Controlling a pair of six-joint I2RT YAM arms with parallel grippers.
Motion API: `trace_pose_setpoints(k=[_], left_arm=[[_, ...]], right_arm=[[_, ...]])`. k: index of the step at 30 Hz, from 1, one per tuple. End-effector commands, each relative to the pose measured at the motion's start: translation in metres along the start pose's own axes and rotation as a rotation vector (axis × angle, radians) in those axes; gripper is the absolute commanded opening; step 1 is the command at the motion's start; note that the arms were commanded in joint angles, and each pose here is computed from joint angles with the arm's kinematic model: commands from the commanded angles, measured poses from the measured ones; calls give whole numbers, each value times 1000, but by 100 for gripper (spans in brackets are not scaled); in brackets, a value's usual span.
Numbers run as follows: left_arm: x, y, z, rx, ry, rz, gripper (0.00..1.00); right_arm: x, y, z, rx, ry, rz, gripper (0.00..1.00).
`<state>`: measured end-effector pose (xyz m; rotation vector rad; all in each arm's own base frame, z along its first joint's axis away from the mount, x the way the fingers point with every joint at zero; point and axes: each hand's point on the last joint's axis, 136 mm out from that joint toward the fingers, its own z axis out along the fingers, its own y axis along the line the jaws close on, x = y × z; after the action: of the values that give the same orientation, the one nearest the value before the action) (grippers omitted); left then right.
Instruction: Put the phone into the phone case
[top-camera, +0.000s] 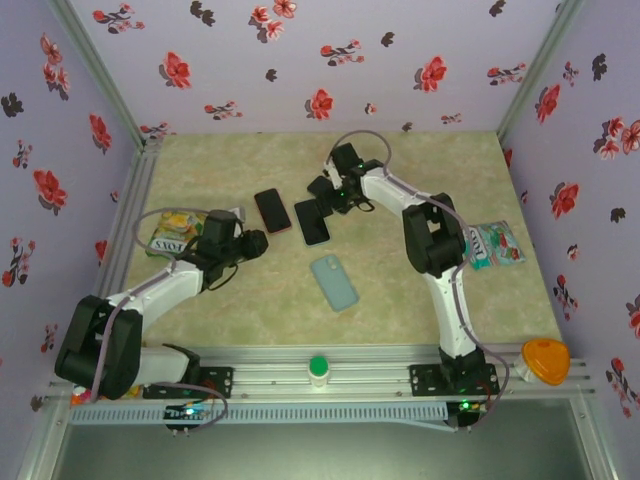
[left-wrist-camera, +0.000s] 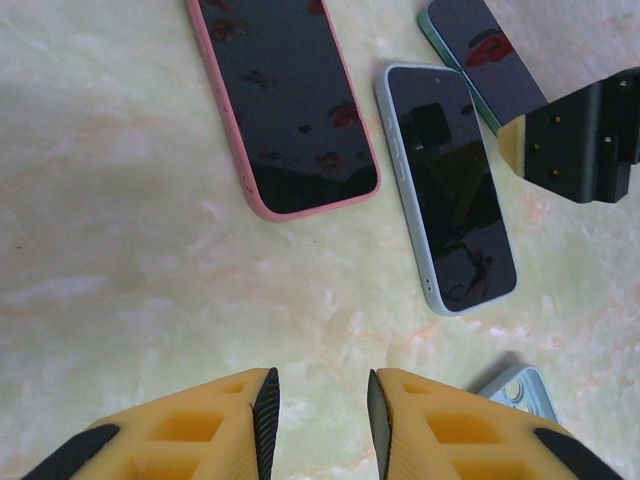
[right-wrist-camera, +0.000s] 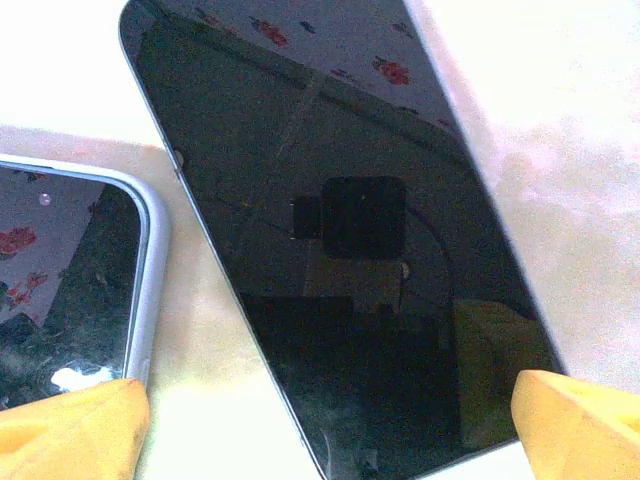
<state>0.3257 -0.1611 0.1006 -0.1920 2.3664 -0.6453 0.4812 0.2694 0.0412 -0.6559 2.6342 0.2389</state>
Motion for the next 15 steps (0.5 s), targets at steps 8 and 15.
trace_pose_setpoints(k=[8, 15], left_arm=[[-3, 3, 5, 11, 4, -4, 34], [-2, 5, 6, 8, 5, -8, 34]], right_arm=[[-12, -15, 5, 57, -22, -85, 99], [-18, -19, 14, 74, -26, -116, 99]])
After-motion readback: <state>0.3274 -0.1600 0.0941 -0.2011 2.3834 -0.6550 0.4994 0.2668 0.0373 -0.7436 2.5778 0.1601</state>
